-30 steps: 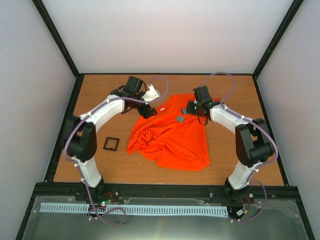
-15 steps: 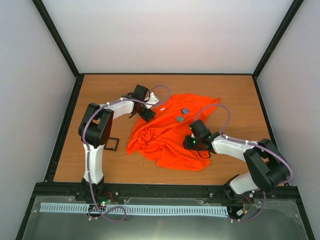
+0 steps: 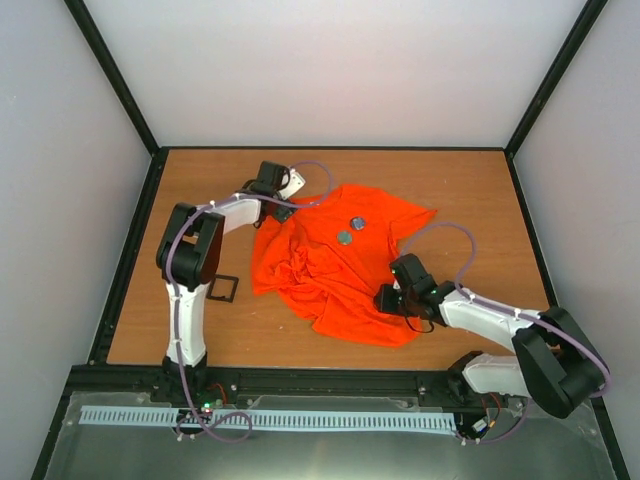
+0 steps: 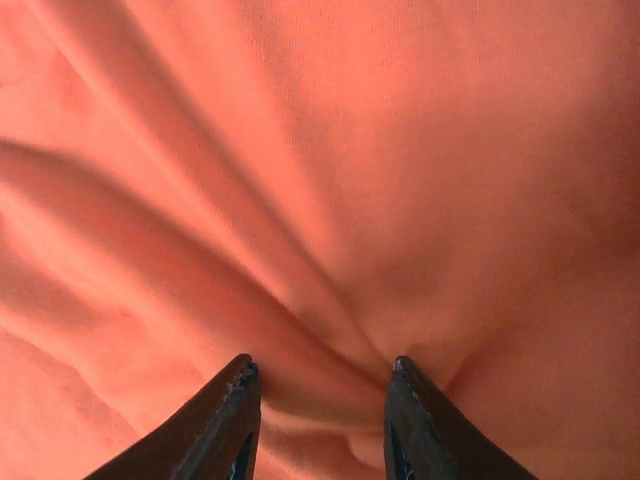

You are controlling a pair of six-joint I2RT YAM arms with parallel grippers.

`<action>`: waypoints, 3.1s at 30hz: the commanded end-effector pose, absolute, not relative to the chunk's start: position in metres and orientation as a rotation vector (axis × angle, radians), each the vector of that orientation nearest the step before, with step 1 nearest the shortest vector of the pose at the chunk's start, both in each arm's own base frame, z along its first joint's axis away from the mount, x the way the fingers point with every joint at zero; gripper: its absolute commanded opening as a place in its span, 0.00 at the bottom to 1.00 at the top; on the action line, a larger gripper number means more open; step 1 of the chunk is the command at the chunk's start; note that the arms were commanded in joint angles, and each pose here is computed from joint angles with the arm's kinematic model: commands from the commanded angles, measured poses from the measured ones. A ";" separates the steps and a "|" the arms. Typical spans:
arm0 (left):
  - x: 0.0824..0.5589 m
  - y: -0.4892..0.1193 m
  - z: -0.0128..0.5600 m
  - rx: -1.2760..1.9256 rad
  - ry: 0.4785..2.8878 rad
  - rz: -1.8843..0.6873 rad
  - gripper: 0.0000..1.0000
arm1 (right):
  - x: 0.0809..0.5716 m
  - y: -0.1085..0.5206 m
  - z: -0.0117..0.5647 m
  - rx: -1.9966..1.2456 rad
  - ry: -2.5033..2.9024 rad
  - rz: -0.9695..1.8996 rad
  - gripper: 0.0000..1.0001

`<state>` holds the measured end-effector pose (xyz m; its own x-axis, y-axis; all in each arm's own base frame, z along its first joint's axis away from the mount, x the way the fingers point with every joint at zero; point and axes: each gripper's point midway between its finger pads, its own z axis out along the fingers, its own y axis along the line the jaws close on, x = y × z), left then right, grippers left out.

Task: Remove the brooch from the garment

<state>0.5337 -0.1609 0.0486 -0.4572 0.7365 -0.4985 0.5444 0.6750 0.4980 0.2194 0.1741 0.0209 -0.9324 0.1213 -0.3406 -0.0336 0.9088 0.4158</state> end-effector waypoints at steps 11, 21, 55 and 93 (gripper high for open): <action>0.429 -0.235 0.140 1.269 2.003 -0.248 1.00 | 0.339 0.217 0.103 -0.137 2.599 0.521 0.49; 0.411 -0.176 0.179 1.053 2.049 -0.289 1.00 | 0.397 0.244 0.066 -0.345 2.620 0.193 0.70; 0.405 -0.144 0.189 0.971 2.102 -0.257 1.00 | 0.401 0.266 0.001 -0.643 2.598 -0.117 0.34; 0.393 -0.153 0.173 1.046 2.097 -0.338 1.00 | 0.409 0.271 0.032 -0.654 2.499 -0.012 0.66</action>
